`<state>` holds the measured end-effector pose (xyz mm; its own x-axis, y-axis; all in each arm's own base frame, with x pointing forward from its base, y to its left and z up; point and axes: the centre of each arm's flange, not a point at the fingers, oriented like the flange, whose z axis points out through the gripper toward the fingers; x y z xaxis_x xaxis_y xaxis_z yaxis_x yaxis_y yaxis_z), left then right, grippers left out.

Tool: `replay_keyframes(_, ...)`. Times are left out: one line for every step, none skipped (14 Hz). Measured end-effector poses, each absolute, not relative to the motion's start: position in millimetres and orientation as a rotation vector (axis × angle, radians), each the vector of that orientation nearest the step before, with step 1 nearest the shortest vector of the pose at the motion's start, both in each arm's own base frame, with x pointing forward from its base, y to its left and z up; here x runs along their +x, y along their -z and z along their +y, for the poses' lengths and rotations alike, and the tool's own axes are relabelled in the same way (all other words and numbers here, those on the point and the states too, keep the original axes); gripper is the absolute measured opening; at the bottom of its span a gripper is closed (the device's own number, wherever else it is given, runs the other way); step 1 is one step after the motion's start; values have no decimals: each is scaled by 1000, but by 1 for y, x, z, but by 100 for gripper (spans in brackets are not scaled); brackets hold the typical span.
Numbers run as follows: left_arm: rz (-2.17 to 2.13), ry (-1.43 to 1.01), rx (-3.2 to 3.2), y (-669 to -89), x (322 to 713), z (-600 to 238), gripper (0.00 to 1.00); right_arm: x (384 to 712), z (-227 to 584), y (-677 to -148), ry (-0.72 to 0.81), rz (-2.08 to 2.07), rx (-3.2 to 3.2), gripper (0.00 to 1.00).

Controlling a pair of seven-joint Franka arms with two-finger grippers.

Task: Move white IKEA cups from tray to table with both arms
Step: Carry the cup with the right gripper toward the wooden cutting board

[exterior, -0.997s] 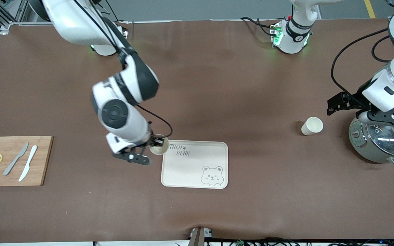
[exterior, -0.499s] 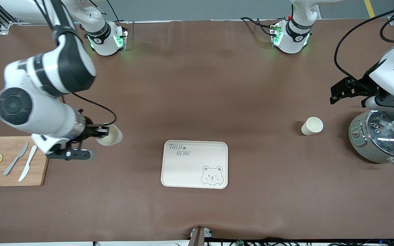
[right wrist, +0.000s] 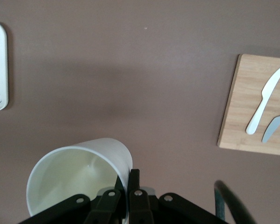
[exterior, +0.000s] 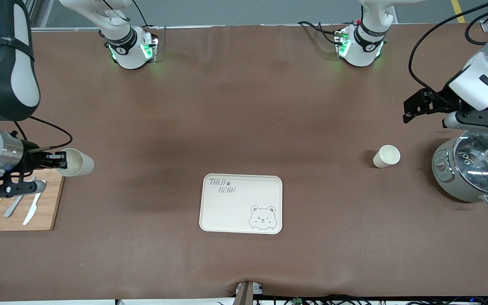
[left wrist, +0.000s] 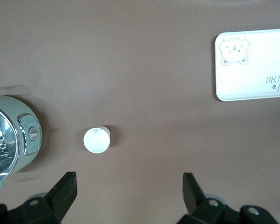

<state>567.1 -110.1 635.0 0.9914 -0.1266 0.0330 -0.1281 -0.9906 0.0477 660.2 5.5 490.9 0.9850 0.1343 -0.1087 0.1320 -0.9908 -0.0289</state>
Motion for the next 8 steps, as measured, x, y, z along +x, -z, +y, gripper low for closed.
replay_keyframes(-190, -43, 3087, -636, 565, -117, 100, 658, 5, -477, -122, -211, -3113, 4)
replay_keyframes(-189, -43, 3089, -637, 563, -123, 100, 654, 7, -460, -85, -216, -3115, 4)
replay_keyframes(-184, -43, 3092, -637, 562, -126, 100, 649, 9, -442, -63, -219, -3116, 4)
replay_keyframes(-181, -43, 3095, -637, 562, -125, 100, 643, 9, -426, -43, -219, -3118, 4)
replay_keyframes(-172, -42, 3097, -637, 562, -122, 100, 637, 6, -411, -20, -220, -3124, 4)
replay_keyframes(-163, -40, 3099, -637, 563, -119, 100, 631, -1, -395, 5, -239, -3129, 4)
replay_keyframes(-156, -40, 3100, -637, 563, -116, 100, 624, -13, -380, 27, -273, -3129, 4)
replay_keyframes(-150, -40, 3101, -637, 564, -114, 100, 617, -30, -365, 44, -307, -3129, 4)
